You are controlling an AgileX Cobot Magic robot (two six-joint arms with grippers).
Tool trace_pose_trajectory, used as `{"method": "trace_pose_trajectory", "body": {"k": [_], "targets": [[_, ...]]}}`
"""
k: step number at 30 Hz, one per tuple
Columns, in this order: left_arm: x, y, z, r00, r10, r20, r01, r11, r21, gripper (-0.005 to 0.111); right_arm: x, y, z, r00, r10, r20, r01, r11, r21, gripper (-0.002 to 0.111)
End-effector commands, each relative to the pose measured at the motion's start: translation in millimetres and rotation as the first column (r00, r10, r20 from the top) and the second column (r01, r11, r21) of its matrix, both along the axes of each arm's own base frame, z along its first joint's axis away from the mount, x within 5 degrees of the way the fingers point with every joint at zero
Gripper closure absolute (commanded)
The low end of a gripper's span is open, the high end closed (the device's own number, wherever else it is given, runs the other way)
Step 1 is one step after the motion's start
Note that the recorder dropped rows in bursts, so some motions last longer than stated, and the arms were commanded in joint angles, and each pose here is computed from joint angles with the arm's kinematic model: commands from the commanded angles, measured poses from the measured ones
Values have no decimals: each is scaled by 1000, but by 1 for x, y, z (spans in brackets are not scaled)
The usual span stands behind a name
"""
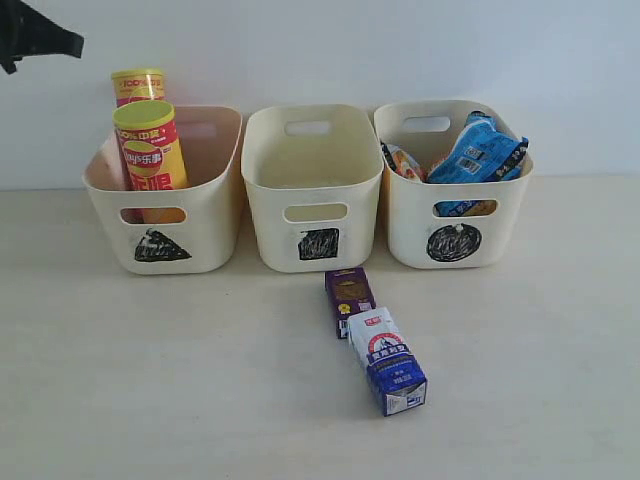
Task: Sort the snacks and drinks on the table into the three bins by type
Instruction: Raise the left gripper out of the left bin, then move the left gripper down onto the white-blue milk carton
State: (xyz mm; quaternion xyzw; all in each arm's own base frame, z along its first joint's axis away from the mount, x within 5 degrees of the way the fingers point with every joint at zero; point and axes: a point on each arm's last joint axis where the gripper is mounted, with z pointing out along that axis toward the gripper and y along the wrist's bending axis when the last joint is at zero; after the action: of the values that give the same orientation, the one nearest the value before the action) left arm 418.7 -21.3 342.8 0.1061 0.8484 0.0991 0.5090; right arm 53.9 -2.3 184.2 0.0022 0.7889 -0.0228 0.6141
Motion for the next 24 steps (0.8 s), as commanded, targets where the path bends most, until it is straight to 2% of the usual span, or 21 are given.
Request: {"method": "trace_pose_trajectory", "body": {"k": [1, 3, 6, 8, 13, 16, 19, 24], "targets": [[-31, -3, 10, 995, -61, -85, 63, 998, 20, 103, 0, 0, -1, 1000, -2, 4, 2, 1000, 1, 108], [-43, -7, 15, 988, -108, -108, 106, 994, -29, 103, 0, 0, -1, 1000, -2, 4, 2, 1000, 1, 108], [-72, -22, 24, 959, -243, -143, 217, 960, -178, 103, 0, 0, -1, 1000, -2, 4, 2, 1000, 1, 108], [-83, -26, 23, 944, -285, -167, 246, 943, -223, 103, 0, 0, -1, 1000, -2, 4, 2, 1000, 1, 108], [-109, -45, 12, 907, -357, -221, 310, 924, -223, 103, 0, 0, -1, 1000, -2, 4, 2, 1000, 1, 108], [-131, -78, 2, 860, -450, -242, 397, 886, -238, 103, 0, 0, -1, 1000, -2, 4, 2, 1000, 1, 108], [-145, -105, -7, 828, -479, -291, 423, 875, -235, 103, 0, 0, -1, 1000, -2, 4, 2, 1000, 1, 108], [-162, -137, -10, 793, -521, -317, 472, 853, -221, 103, 0, 0, -1, 1000, -2, 4, 2, 1000, 1, 108]]}}
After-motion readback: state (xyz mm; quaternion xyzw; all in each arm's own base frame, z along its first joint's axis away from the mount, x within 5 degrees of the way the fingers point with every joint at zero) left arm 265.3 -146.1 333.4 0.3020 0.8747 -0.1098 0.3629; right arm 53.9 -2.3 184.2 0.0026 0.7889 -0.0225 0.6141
